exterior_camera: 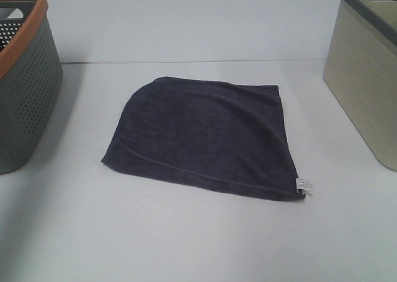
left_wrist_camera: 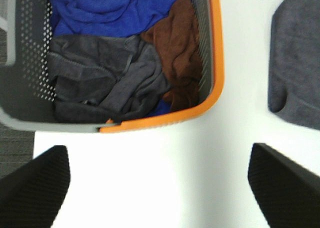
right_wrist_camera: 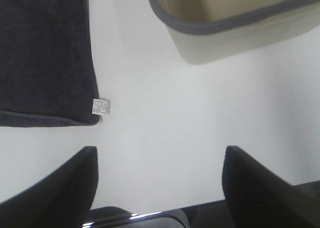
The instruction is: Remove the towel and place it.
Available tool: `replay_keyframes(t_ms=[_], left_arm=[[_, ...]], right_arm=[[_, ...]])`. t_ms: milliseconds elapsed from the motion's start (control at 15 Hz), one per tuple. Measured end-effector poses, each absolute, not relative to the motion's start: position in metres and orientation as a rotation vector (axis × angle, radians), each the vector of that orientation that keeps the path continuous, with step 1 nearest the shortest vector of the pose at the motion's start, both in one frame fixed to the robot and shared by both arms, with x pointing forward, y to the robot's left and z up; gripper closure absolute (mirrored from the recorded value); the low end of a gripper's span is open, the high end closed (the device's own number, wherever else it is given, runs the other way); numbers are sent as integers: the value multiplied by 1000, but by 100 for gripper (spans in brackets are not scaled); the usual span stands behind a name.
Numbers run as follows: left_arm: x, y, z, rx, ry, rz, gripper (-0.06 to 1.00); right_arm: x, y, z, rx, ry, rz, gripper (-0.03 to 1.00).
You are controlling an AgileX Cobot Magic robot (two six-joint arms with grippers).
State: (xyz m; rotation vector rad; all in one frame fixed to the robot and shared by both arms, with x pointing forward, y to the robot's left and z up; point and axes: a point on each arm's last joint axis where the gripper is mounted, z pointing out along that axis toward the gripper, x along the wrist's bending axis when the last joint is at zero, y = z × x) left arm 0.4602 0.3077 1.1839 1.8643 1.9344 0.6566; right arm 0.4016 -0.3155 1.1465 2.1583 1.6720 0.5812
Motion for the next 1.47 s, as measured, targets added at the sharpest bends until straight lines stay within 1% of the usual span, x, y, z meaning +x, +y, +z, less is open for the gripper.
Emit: replay_keyframes(t_ms=[133, 267, 333, 533, 667, 933, 1200, 1467], left_arm=[[429, 314, 1176, 1861, 1973, 734, 4], [395, 318, 1175, 1831, 1964, 827, 4], [386, 319, 1176, 1813, 1947, 852, 4], [345, 319, 1178, 1622, 1781, 1032, 4], [325, 320, 1165, 1560, 1690, 1130, 4], [299, 320, 1127, 1557, 1678, 1145, 4], [267, 319, 1115, 1508, 1672, 1130, 4], [243, 317, 1101, 1505, 1711, 1063, 4]], right_arm=[[372, -312, 1137, 2141, 1659, 602, 27], [347, -308, 1121, 2132, 1653, 612, 27], [334, -307, 1115, 2121, 1645, 624, 27], [312, -306, 1098, 2102, 1634, 616, 27], [301, -306, 1095, 2068, 1609, 625, 27], [273, -303, 1088, 1948, 1591, 678, 27], [255, -294, 1072, 1810, 1654, 804, 27], [233, -292, 1071, 1586, 1696, 910, 27]])
